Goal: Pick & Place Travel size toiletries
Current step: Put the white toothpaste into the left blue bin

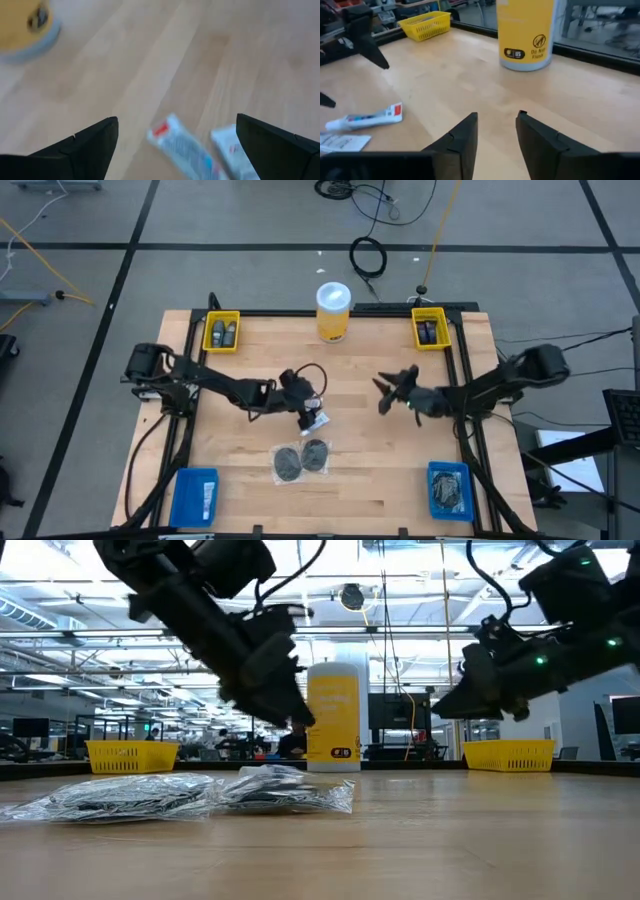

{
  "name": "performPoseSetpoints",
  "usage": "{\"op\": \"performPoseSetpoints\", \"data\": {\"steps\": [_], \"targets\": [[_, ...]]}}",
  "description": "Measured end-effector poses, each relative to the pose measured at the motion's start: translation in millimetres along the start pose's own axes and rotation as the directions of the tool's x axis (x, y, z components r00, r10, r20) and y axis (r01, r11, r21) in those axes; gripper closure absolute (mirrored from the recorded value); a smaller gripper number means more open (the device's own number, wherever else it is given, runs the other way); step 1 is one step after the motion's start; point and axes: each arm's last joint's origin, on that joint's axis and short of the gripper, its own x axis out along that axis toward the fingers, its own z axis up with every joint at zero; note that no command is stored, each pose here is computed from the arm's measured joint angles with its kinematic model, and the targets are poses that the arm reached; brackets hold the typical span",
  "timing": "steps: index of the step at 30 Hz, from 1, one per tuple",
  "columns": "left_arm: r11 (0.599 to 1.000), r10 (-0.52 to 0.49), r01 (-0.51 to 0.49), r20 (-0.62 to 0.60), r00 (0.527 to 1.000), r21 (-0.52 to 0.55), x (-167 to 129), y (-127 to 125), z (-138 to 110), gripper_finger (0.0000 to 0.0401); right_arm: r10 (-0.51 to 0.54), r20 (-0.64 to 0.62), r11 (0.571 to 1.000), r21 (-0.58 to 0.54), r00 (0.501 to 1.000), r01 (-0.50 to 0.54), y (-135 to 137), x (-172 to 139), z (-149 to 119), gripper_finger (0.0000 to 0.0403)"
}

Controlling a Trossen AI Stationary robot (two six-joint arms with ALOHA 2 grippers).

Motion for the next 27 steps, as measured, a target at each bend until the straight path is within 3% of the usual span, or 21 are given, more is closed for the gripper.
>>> {"op": "performPoseSetpoints", "data": {"steps": [6, 12, 17, 27], "targets": [[0.991, 0.117, -0.124, -0.127, 0.985, -0.051, -9.5, -8.2, -22.5, 0.0004, 0.017, 0.031, 0.996, -0.09, 0.999, -0.014, 37.8, 5.0, -10.9, 0.0291], [0.973, 0.165, -0.195, -0.226, 0.96, -0.12, -18.0, -12.8, -38.3, 0.0004, 0.142, -0.027, 0.983, -0.11, 0.989, -0.144, 72.4, 17.0, -28.2, 0.0298], [0.929, 0.127, -0.206, -0.261, 0.957, -0.306, -15.6, -9.2, -37.6, 0.0004, 0.142, -0.042, 0.976, -0.159, 0.989, -0.147, 88.6, 23.8, -51.8, 0.0297], [0.89, 0.057, -0.079, -0.062, 0.996, -0.449, -16.7, -27.6, -22.9, 0.0004, 0.049, -0.015, 0.971, -0.232, 0.999, -0.051, 85.8, 30.9, -74.6, 0.0303]]}}
